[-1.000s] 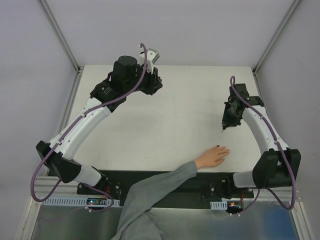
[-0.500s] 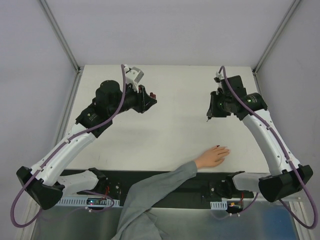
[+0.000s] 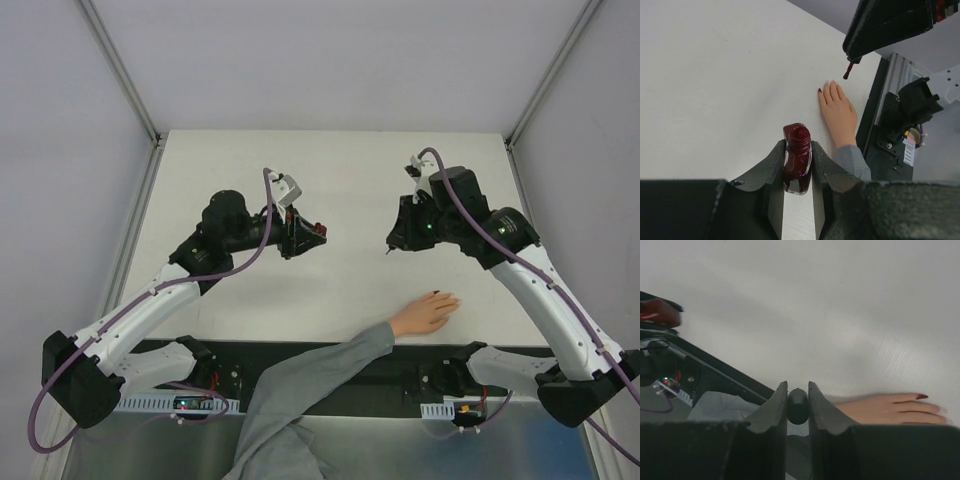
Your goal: Paint the nails
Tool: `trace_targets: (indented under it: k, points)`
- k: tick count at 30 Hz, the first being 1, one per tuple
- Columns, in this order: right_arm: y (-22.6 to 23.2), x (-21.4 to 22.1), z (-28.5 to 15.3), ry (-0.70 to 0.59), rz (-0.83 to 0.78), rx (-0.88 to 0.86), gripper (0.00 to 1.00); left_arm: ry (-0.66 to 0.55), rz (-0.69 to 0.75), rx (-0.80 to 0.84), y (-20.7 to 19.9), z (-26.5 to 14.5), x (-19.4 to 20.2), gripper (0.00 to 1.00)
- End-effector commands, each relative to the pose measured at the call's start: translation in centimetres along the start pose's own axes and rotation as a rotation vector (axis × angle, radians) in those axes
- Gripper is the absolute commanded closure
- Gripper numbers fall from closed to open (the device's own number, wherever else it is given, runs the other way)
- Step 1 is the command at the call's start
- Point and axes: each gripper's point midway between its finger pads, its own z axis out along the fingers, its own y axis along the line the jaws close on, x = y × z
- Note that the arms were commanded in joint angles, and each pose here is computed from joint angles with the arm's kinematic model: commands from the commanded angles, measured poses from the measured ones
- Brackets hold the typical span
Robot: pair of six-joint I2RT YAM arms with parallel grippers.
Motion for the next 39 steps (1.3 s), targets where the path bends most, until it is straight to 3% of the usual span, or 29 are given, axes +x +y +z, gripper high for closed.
trace_targets:
  k: [1, 4, 13, 21, 39]
  points:
    - [6.1, -4.1, -3.9, -0.125, -0.007, -0.181, 1.0, -0.107, 0.169, 0.226, -4.2, -0.5, -2.8, 1.0]
    - [9.6, -4.8, -5.3, -0.126, -0.063, -0.261, 1.0, -0.108, 0.218, 0.258, -4.6, -0.8, -2.2, 1.0]
    - [13.8, -5.3, -5.6, -0.057, -0.187, -0.239, 1.0, -0.112, 0.278, 0.303, -5.3, -1.5, -1.2, 1.0]
    - [14.6, -5.8, -5.0, -0.064, -0.238, -0.179, 1.0, -0.082, 0.278, 0.372, -6.2, -1.6, -0.5, 1.0]
    - [16.6, -6.2, -3.4, -0.062, -0.241, -0.227, 0.99, -0.061, 0.263, 0.377, -6.1, -1.4, -0.2, 1.0]
